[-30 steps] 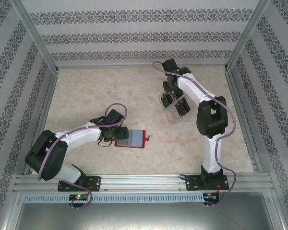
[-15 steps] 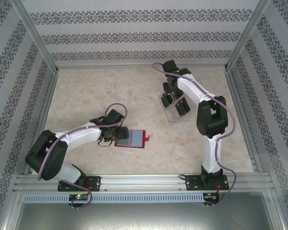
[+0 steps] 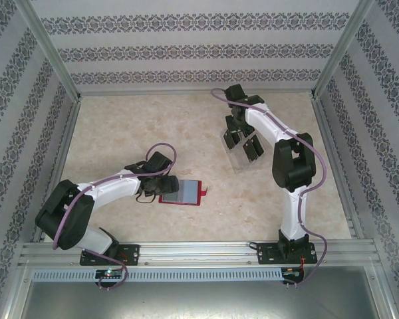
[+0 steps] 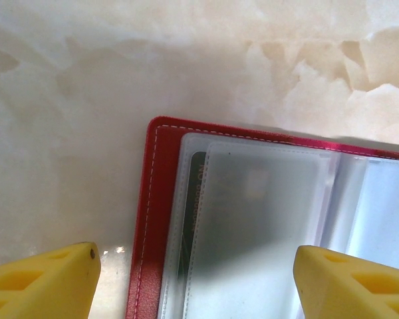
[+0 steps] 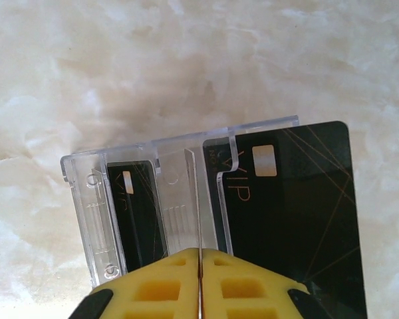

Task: Put the credit cards into the card holder
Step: Pick up the credit card from the storage box.

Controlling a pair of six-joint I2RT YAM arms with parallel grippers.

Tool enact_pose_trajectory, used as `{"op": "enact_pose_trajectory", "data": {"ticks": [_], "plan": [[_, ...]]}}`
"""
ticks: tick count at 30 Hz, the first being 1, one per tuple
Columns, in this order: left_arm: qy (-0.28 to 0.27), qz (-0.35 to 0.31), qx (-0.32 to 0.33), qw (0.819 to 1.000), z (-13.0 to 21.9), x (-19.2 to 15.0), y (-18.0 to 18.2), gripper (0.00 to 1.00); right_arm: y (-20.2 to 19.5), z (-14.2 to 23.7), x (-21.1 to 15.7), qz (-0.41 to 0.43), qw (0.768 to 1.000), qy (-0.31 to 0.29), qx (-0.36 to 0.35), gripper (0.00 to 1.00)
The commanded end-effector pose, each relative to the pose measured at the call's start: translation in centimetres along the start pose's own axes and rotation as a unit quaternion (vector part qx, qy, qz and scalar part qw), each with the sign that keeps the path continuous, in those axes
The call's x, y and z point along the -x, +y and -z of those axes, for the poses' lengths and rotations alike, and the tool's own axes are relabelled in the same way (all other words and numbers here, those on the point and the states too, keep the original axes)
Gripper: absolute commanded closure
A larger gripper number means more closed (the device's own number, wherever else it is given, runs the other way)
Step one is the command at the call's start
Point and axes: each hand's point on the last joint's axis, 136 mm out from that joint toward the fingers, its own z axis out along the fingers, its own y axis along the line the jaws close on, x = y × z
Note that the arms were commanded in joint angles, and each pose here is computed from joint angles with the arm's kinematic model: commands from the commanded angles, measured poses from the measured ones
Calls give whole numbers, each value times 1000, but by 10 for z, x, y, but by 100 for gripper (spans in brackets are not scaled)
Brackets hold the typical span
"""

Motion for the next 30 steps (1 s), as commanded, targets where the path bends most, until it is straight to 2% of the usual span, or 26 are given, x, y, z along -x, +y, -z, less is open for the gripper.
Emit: {"op": "enact_pose_trajectory", "data": {"ticks": [1, 5, 10, 22, 25, 30], "plan": [[-11, -9, -7, 1000, 1, 6, -9, 23, 1, 12, 7, 4, 1000, -7, 9, 94], [-11, -10, -7, 1000, 2, 7, -10, 23, 2, 12, 8, 6, 1000, -6, 14, 100], [-13, -11, -6, 1000, 4, 8, -11, 23, 3, 23, 14, 7, 1000, -16, 21, 100], [-33, -37, 24, 998, 25, 25, -9, 22, 14, 97, 45, -11, 993, -96, 62, 100], [-33, -39, 31, 998, 28, 24, -5, 22, 24, 115, 44, -18, 990, -109, 92, 100], [-35, -37, 44, 998, 32, 18, 8, 22, 51, 139, 23, -56, 975, -121, 181, 100]]}}
